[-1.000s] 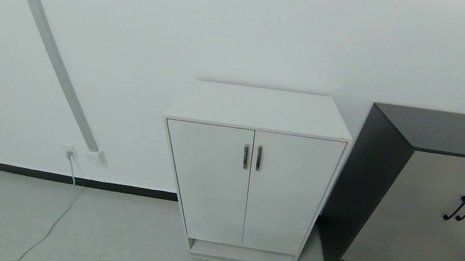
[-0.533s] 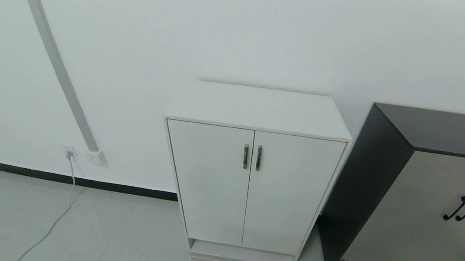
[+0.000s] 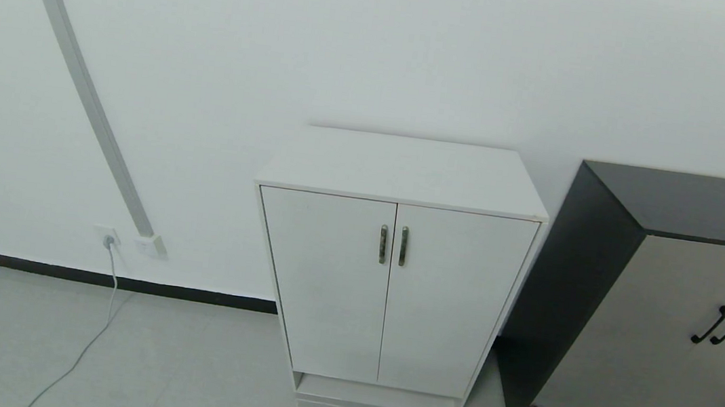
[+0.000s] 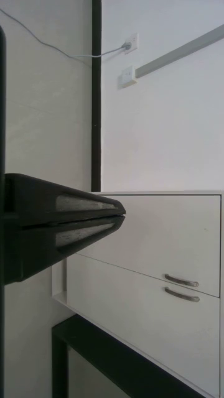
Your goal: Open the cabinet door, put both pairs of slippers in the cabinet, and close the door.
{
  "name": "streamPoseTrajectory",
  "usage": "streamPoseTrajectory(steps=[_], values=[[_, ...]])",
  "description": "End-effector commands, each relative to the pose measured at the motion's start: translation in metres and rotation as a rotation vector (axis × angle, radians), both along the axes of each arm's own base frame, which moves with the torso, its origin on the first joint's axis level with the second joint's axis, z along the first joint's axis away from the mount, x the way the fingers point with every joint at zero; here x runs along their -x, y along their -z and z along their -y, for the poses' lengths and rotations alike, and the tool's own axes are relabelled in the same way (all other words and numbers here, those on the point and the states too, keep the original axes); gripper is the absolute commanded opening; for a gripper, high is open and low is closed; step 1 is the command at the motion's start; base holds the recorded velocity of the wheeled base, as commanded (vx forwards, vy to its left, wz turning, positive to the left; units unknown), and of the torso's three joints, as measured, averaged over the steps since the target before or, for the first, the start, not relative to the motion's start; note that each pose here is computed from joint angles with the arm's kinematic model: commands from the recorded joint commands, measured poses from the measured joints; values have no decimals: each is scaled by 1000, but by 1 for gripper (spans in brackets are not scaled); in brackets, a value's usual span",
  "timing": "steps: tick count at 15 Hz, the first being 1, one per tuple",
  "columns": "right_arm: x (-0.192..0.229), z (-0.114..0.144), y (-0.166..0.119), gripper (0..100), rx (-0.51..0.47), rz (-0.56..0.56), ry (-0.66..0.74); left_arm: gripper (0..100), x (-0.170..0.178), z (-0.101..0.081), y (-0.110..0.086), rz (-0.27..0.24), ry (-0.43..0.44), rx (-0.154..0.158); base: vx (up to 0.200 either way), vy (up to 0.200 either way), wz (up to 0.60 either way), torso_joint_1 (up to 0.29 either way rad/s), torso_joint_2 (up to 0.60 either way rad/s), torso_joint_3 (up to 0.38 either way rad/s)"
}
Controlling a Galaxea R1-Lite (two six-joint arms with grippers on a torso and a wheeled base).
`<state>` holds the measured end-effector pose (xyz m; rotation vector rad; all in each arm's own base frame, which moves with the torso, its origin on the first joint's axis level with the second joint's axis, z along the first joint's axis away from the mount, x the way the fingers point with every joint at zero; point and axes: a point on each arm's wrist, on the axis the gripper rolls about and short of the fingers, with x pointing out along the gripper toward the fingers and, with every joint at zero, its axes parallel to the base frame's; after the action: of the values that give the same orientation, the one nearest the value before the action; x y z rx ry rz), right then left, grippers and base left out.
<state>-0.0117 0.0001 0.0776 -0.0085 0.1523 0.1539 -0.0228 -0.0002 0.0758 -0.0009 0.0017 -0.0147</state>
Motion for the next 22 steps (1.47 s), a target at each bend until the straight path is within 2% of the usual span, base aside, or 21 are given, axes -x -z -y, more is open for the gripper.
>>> streamPoseTrajectory(steps=[1, 3, 6, 9, 16, 19, 22], values=[[1, 0, 0, 0, 0, 16, 51, 0, 0, 0, 0, -1, -1, 1, 0, 0, 0, 0, 0, 0], [5, -1, 1, 0, -2, 59, 122, 0, 0, 0, 0, -1, -1, 1, 0, 0, 0, 0, 0, 0], [11, -1, 2, 0, -15, 149, 107, 0, 0, 0, 0, -1, -1, 1, 0, 0, 0, 0, 0, 0], [11, 0, 2, 0, -78, 148, 154, 0, 0, 0, 0, -1, 1, -1, 0, 0, 0, 0, 0, 0], [11, 0, 2, 0, -70, 149, 152, 0, 0, 0, 0, -1, -1, -1, 0, 0, 0, 0, 0, 0], [11, 0, 2, 0, -5, 151, 137, 0, 0, 0, 0, -1, -1, -1, 0, 0, 0, 0, 0, 0], [11, 0, 2, 0, -7, 151, 137, 0, 0, 0, 0, -3, -1, -1, 0, 0, 0, 0, 0, 0]])
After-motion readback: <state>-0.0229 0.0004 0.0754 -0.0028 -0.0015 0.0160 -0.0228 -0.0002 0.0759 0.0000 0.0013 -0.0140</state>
